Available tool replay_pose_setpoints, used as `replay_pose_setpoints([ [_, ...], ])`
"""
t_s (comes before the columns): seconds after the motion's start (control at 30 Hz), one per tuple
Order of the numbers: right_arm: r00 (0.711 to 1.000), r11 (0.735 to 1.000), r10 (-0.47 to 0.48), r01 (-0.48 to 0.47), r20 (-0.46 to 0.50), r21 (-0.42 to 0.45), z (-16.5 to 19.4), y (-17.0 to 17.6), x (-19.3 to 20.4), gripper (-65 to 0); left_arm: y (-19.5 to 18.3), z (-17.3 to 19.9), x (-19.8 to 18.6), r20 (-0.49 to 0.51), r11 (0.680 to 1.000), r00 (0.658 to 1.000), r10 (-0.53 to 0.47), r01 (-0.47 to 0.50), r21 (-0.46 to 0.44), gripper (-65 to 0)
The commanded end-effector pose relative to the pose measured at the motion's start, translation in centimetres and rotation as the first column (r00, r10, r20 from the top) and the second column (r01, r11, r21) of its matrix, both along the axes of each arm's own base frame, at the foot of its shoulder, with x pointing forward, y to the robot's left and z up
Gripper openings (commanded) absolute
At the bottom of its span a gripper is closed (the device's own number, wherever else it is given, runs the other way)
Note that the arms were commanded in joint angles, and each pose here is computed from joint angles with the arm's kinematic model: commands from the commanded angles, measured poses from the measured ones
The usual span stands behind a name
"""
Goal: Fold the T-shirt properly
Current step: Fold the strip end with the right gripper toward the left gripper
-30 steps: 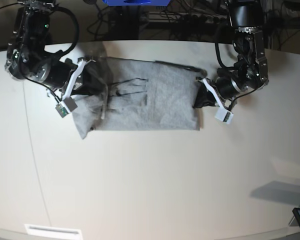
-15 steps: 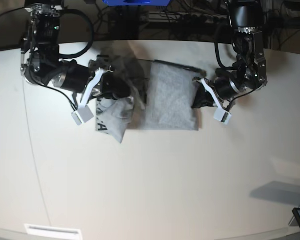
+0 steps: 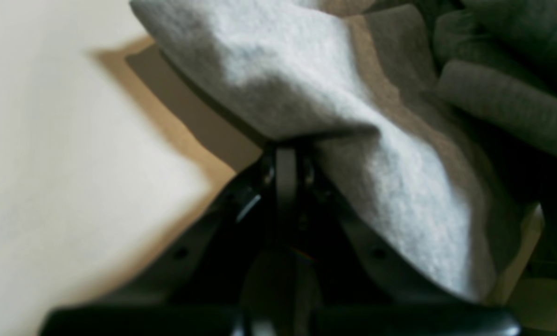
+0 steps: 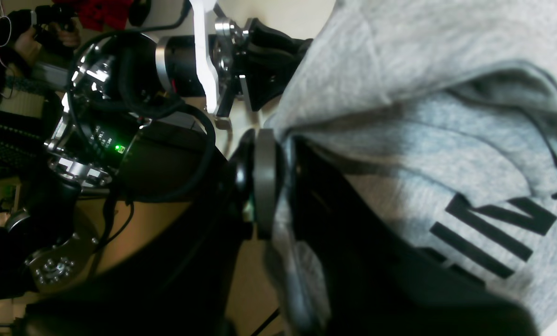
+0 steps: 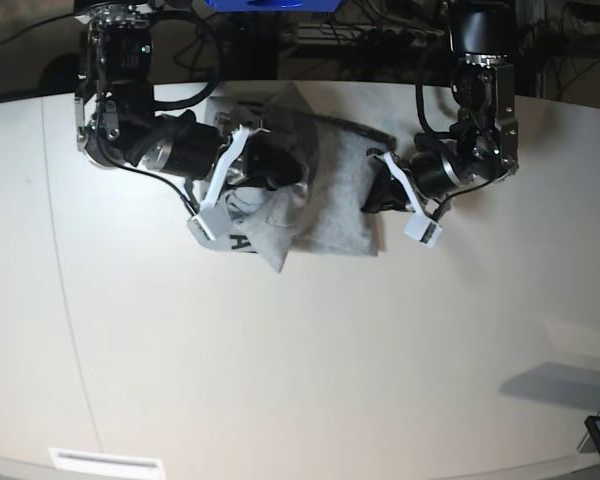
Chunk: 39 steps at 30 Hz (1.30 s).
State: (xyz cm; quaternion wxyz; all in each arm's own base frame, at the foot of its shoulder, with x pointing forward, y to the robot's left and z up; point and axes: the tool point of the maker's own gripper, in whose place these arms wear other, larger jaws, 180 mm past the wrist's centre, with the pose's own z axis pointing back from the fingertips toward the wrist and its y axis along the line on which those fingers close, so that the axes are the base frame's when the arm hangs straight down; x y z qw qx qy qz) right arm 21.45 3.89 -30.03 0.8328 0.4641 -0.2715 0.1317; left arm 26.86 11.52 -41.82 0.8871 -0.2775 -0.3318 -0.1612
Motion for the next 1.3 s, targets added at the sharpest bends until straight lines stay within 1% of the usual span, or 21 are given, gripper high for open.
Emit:
replay_pose_setpoints([
  [0.0,0.999,0.999,-0.001,-0.001,0.037,0.035,1.3,0.4,0.6,-64.9,1.0,-1.8,-1.5,-0.078,0.995,0.996,-0.030,0.037,0.096,-64.7],
  [0.1,0.999,0.999,0.022,-0.024,0.048,0.035,1.5,1.0,0.4,-64.9,0.9,-1.8,-1.4,-0.077,0.995,0.997,-0.030,0.037,0.095,-64.7],
  [0.2,0.998,1.000,0.025,-0.025,0.049,-0.002,0.9,0.9,0.4,-64.9,0.8,-1.7,-1.4,-0.076,0.995,0.997,-0.031,0.038,0.094,-64.7],
  [0.27,0.998,1.000,0.027,-0.027,0.051,-0.006,0.9,0.9,0.4,-64.9,0.8,-1.7,-1.4,-0.076,0.995,0.997,-0.031,0.038,0.094,-64.7],
  [0.5,0.992,0.995,0.101,-0.100,0.081,-0.017,1.3,2.3,0.0,-64.9,0.7,-1.8,-1.6,-0.081,0.995,0.996,-0.035,0.042,0.095,-64.7],
  [0.63,0.989,0.992,0.125,-0.124,0.073,-0.020,1.0,2.8,-0.2,-64.9,-0.8,-2.1,-2.1,-0.092,0.992,0.992,-0.086,0.094,0.089,-64.7],
  [0.77,0.988,0.992,0.127,-0.125,0.082,-0.022,1.2,2.8,0.3,-64.9,-1.9,-2.3,-2.6,-0.100,0.988,0.987,-0.122,0.131,0.083,-64.7],
  [0.87,0.987,0.992,0.127,-0.125,0.099,-0.023,1.5,2.9,0.8,-64.9,-2.1,-2.4,-2.7,-0.101,0.987,0.986,-0.131,0.139,0.081,-64.7],
  [1.0,0.990,0.992,0.127,-0.125,0.064,-0.027,0.5,2.9,1.2,-64.9,-1.8,-2.3,-2.6,-0.099,0.988,0.988,-0.122,0.130,0.084,-64.7],
  [1.2,0.991,0.992,0.126,-0.125,0.039,-0.028,-0.2,2.9,1.1,-64.6,-1.3,-1.9,-1.9,-0.084,0.987,0.989,-0.119,0.127,0.095,-64.7],
  [1.23,0.991,0.992,0.126,-0.125,0.039,-0.028,-0.2,2.9,1.1,-64.1,-1.2,-1.8,-1.7,-0.080,0.987,0.989,-0.120,0.128,0.100,-64.7],
  [1.27,0.991,0.992,0.126,-0.125,0.039,-0.028,-0.2,2.9,1.1,-62.2,-1.1,-1.7,-1.4,-0.076,0.986,0.989,-0.123,0.131,0.105,-64.7],
])
